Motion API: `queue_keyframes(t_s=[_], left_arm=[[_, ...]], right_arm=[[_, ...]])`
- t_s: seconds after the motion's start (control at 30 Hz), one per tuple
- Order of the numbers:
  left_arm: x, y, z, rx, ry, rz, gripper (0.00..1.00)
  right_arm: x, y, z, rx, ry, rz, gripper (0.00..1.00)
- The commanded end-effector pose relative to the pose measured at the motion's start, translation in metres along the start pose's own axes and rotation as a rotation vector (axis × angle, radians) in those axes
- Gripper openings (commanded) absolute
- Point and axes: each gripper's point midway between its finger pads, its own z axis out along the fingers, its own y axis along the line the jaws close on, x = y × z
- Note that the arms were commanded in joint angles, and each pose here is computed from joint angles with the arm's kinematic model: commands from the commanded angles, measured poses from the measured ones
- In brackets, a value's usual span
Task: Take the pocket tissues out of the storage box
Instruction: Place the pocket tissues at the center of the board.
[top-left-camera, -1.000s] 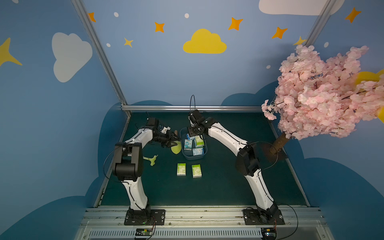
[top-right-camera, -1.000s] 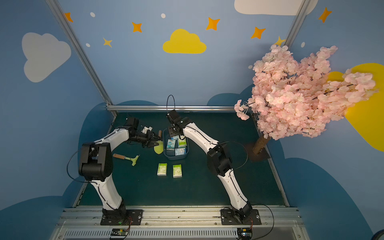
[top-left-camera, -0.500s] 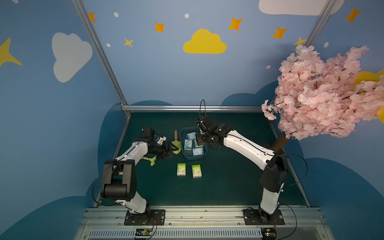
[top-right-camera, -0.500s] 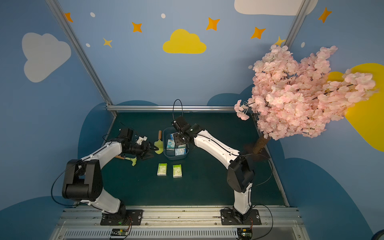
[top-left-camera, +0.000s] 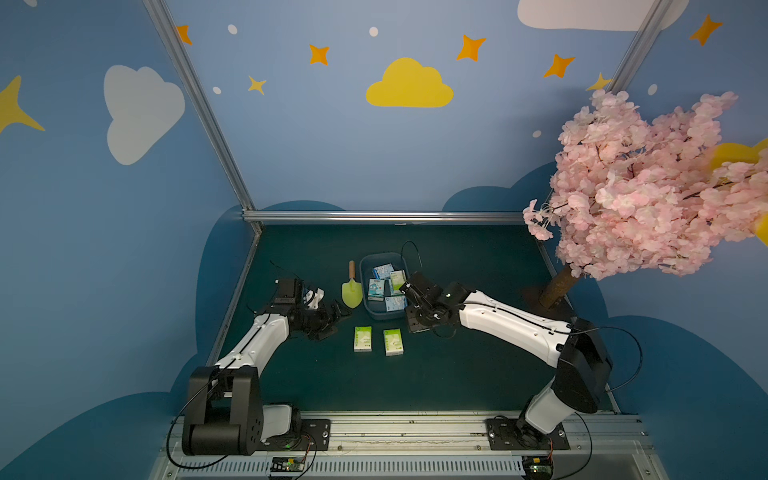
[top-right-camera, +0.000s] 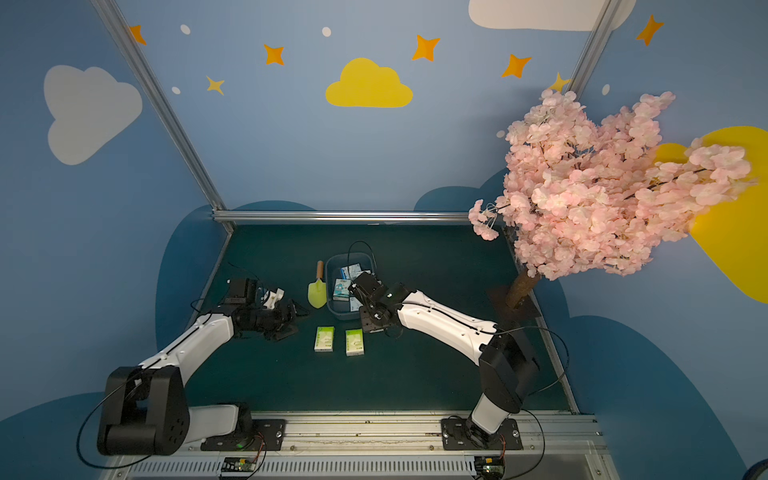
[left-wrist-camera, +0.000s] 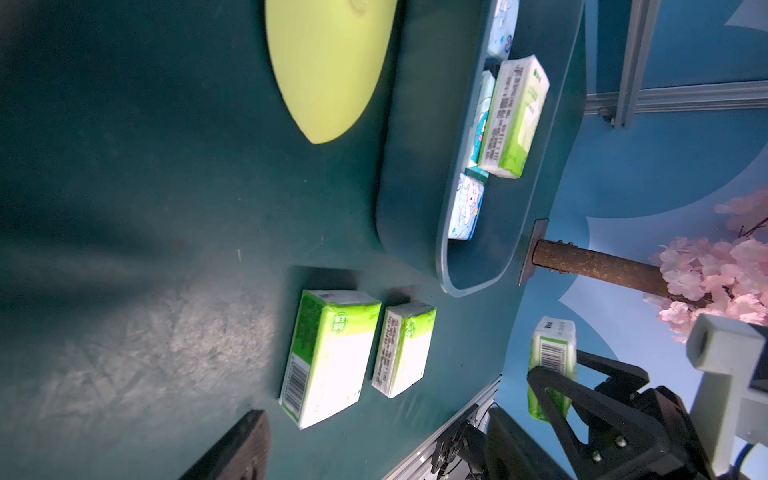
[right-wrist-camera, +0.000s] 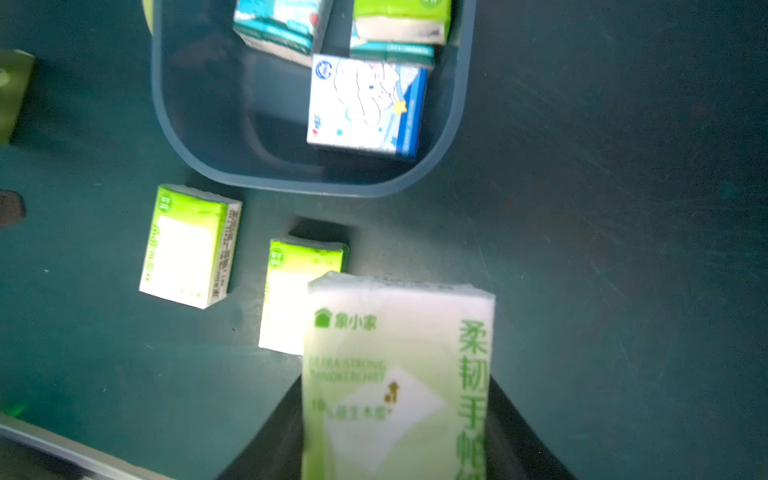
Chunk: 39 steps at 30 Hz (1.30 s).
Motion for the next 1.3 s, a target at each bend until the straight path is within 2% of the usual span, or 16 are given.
queue_keyframes(t_s=[0.0,0.37,0.5,0.73,1.0,1.27], left_arm=[[-0.002,0.007,0.002,-0.015,-0.012,-0.014,0.84],[0.003,0.017,0.011,-0.014,0.022,-0.044,0.84],[0.004,0.018,0.011,-0.02,0.02,-0.037,0.85],[0.004,0.017,0.01,-0.017,0.017,-0.033,0.86],[0.001,0.012,0.008,-0.013,0.02,-0.021,0.86],[0.001,0.012,0.006,-0.019,0.012,-0.018,0.86]], right_arm=[[0.016,-0.004,0.005,0.013,0.035,0.03,0.52],[0.046,-0.014,0.045,0.074,0.172,0.013,0.53],[0.056,-0.02,0.056,0.082,0.218,0.051,0.53],[0.063,-0.025,0.069,0.078,0.246,0.081,0.53],[0.064,-0.033,0.087,0.116,0.273,0.042,0.53],[0.063,-0.038,0.089,0.133,0.271,0.035,0.54]])
